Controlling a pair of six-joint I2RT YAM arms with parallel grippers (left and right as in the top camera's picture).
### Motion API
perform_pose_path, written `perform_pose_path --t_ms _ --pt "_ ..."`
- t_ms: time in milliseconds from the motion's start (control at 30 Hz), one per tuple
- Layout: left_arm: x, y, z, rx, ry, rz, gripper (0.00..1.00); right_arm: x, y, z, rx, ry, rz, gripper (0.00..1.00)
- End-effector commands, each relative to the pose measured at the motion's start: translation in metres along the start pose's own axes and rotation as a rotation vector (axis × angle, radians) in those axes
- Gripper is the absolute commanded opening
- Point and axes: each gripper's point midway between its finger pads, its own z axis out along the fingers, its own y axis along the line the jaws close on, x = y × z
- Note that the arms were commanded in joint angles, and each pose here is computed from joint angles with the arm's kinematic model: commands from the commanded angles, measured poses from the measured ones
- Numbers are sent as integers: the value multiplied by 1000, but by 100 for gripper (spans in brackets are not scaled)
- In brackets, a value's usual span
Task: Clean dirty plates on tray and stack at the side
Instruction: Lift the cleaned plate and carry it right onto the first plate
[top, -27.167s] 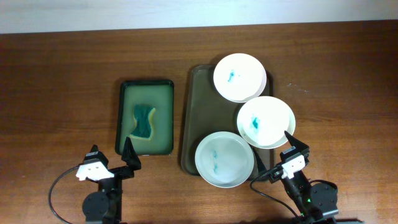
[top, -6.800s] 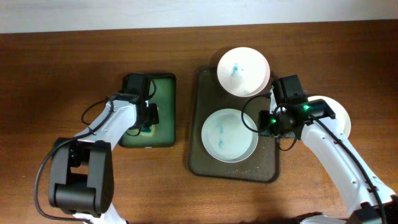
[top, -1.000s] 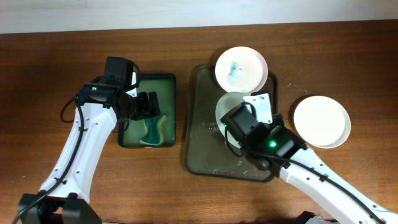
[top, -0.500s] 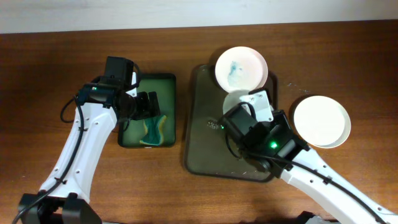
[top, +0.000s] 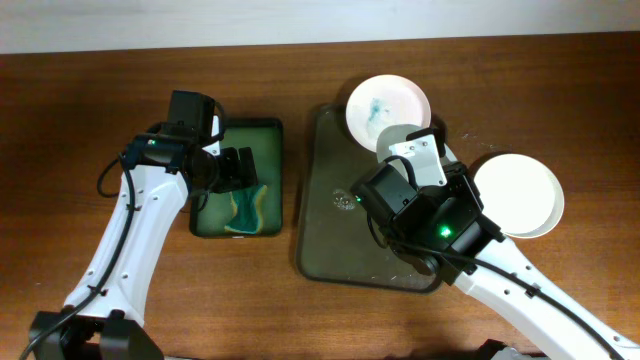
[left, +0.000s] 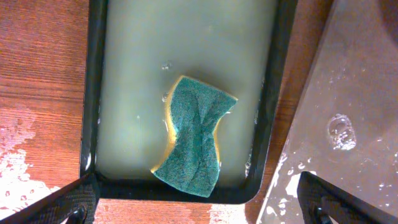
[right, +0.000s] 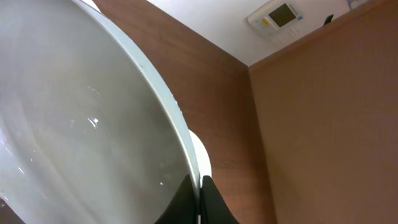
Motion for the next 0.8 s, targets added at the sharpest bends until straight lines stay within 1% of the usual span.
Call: perform_pose_path --t_ms 0,133,767 --pt "-5 -2 -5 6 -20 19 99 -9 -15 -7 38 -33 38 4" --pt "-5 -2 -5 6 -20 19 99 -9 -15 -7 39 -32 -32 4" --pt "-5 -2 -5 6 -20 19 99 -7 -16 -6 44 -25 -51 4"
